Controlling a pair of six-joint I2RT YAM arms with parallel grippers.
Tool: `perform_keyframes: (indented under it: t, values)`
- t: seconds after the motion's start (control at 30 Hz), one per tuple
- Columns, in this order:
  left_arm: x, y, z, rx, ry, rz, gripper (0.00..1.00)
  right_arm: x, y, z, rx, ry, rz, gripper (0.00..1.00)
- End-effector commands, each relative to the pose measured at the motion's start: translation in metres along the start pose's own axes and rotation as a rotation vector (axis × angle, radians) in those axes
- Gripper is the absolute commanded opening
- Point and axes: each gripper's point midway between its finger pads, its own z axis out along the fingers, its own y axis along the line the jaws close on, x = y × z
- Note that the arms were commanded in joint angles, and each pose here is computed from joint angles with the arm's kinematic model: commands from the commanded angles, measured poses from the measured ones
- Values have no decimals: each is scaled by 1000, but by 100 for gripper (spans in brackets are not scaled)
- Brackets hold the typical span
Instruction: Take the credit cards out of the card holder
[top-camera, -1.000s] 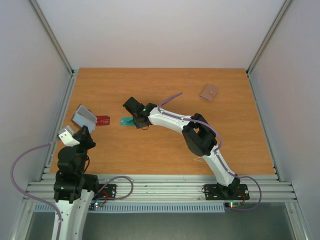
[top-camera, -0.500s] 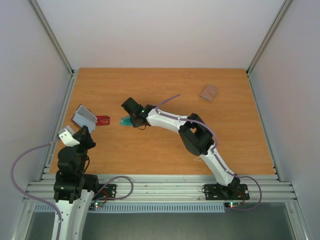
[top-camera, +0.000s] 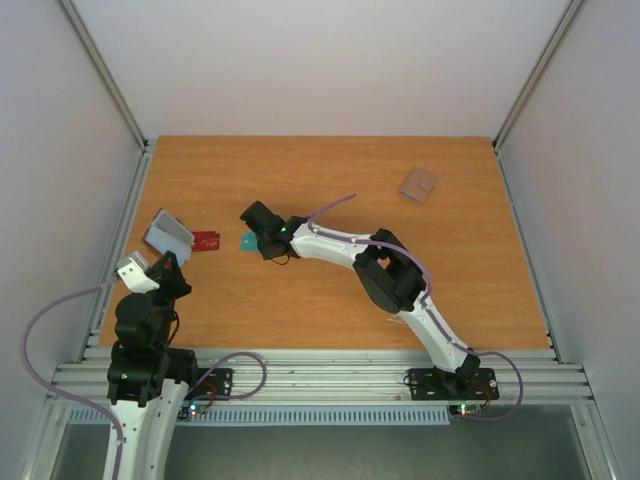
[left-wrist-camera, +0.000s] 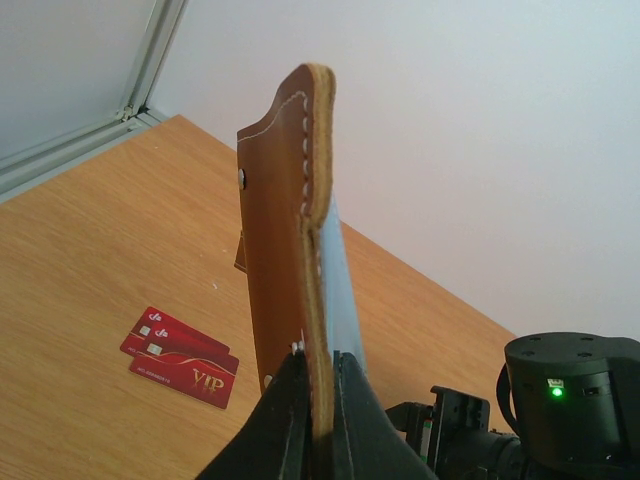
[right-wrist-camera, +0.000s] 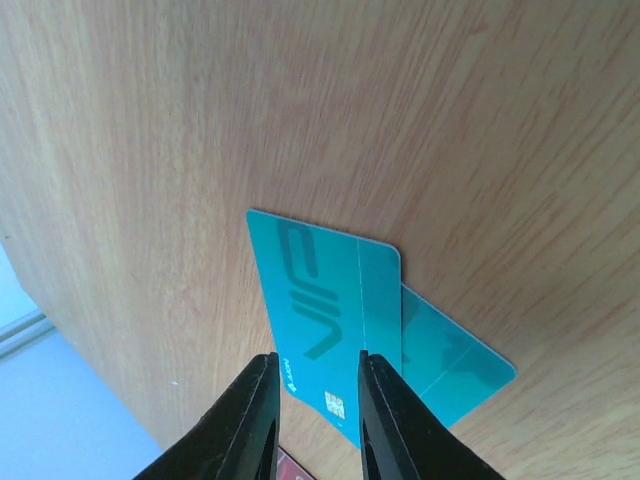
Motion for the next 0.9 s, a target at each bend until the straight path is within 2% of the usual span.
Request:
perform_keyframes:
  t: [0.0, 0.23, 0.33, 0.4, 0.47, 0.53, 0.6, 0.67, 0.77, 0.87]
  values:
    - [-14, -8, -2, 38, -68, 1, 0, 16, 14, -16, -58, 34, 237, 25]
    - [-14, -11, -3, 55, -64, 2, 0, 28, 32, -39, -134, 87, 233, 30]
    - [-12, -19, -3, 92, -45, 5, 0, 17, 53, -74, -180, 79, 128, 29]
    - [-10, -27, -3, 135, -26, 6, 0, -1, 69, -106, -200, 21, -68, 29]
    - [-7, -39, -4, 200, 0, 5, 0, -26, 88, -150, -234, -97, -305, 29]
    - [-5, -54, -6, 277, 36, -5, 0, -46, 115, -204, -292, -241, -608, 30]
    - [-4, -74, -10, 374, 74, -14, 0, -58, 139, -258, -330, -380, -929, 35]
    - [-6, -98, -18, 500, 101, -17, 0, -66, 149, -304, -379, -435, -1142, 44]
    - [-15, -135, -34, 703, 125, -13, 0, -36, 145, -370, -629, -297, -1518, 57]
    - [-34, -173, -57, 918, 107, 29, 0, 5, 108, -429, -911, -9, -1773, 66]
